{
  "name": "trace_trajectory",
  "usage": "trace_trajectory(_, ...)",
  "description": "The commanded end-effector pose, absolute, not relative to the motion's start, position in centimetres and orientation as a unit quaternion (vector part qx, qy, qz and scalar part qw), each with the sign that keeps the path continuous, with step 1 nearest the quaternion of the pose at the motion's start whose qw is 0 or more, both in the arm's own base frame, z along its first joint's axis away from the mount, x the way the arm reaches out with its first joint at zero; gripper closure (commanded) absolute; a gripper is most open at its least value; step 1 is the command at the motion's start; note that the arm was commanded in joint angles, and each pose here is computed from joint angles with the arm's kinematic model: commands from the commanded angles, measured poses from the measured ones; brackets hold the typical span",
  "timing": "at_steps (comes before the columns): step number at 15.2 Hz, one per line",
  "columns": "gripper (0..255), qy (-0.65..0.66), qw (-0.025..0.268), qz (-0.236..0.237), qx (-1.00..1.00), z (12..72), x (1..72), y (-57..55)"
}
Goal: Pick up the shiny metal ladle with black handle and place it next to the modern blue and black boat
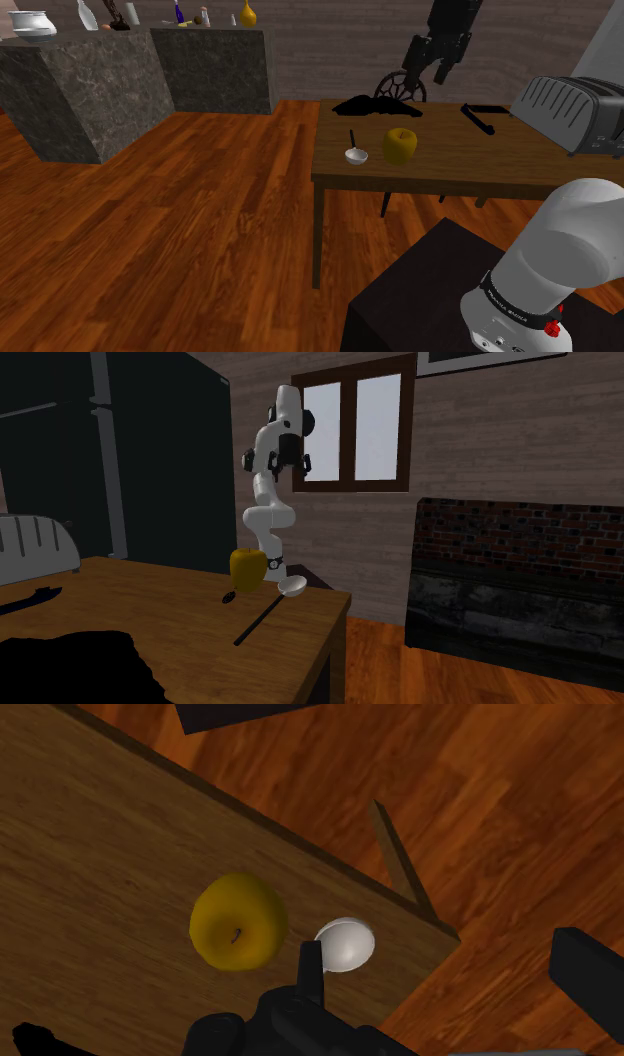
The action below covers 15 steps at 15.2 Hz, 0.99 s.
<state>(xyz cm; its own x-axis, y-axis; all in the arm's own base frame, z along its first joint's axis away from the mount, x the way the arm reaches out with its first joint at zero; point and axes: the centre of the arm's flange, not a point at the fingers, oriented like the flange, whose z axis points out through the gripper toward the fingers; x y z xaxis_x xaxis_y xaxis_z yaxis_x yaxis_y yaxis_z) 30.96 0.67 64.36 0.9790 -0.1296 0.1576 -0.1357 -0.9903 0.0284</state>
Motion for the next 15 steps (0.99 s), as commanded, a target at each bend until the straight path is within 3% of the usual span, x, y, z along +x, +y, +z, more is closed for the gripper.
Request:
trace_trajectory(1, 0, -0.067, 0.02, 0.078, 0.995, 64.4, 31.0, 0.7)
trace_trajectory(15, 0, -0.205, 0.0, 0.075, 0.976, 52.6, 44.6, -3.8)
